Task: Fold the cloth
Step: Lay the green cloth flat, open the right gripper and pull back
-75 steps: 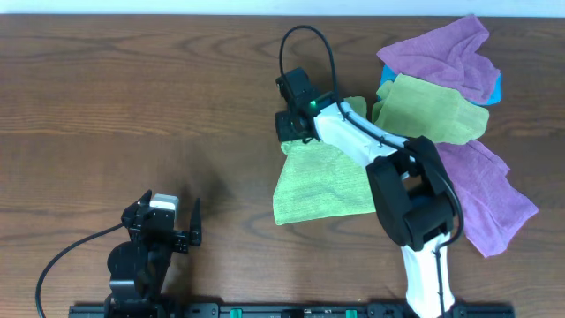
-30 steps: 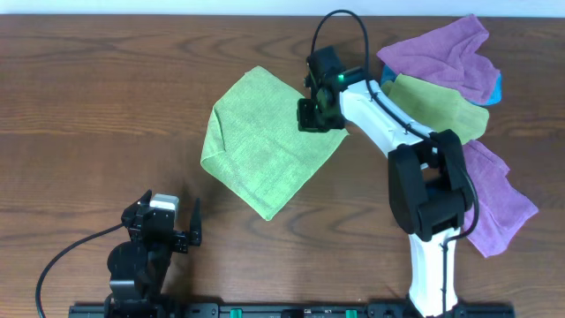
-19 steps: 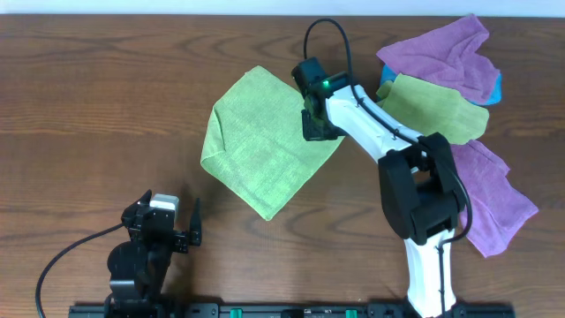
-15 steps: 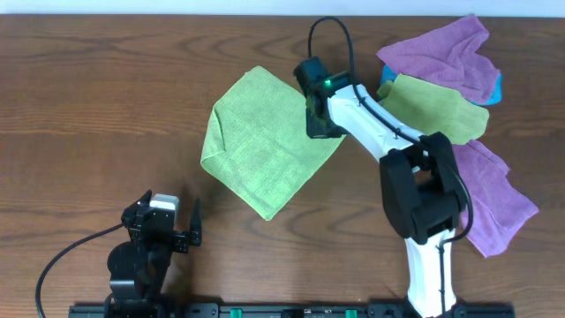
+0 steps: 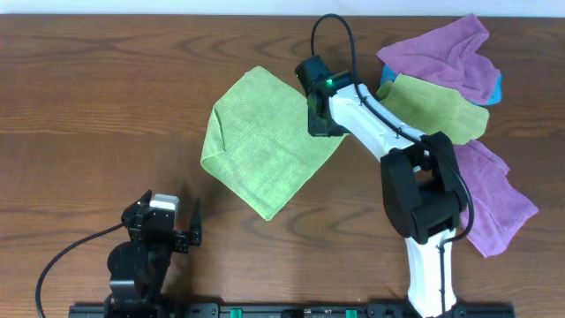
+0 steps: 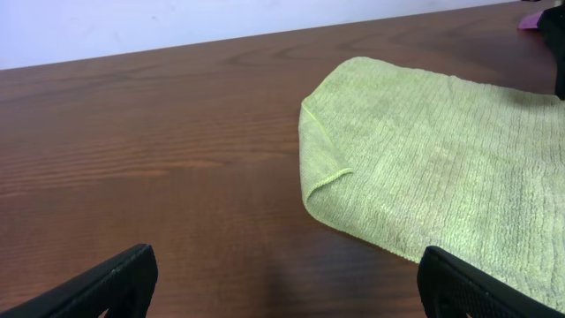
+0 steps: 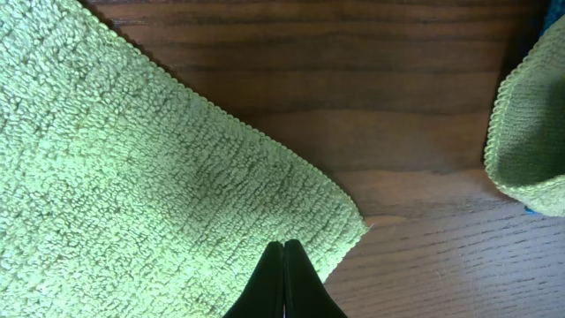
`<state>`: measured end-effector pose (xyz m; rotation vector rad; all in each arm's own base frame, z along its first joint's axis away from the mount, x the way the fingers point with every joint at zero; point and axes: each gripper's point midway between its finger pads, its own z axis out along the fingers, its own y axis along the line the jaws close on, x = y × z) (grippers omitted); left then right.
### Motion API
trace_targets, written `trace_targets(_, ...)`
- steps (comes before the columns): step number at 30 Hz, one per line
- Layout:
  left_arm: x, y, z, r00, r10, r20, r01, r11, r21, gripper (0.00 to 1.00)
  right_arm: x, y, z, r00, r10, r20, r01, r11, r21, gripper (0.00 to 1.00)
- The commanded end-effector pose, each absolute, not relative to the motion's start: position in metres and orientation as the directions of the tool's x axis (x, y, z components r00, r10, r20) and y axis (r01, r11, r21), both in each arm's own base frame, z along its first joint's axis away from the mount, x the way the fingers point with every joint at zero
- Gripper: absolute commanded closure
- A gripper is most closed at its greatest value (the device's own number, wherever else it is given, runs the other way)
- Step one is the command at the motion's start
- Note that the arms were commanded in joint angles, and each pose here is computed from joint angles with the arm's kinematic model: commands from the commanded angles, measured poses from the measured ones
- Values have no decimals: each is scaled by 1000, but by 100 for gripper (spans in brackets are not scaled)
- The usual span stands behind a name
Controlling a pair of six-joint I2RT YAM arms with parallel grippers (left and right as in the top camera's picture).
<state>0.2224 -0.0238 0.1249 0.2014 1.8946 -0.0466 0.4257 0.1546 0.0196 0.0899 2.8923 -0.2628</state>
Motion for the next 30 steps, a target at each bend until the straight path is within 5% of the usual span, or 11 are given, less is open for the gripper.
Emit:
trace_targets(1,222,-21,115,-339,107,-935,147,987,60,5,425,146,12,-972,79,-221,118,979,-166,99)
trace_targets(16,222,-21,115,-339,107,-935,147,987,60,4,435,148,-25,-981,52,-187,77,989,-129,99)
trace_targets(30,222,-21,115,-339,107,-935,147,987,60,5,543,135,-22,-860,41,-508,24,999,40,99)
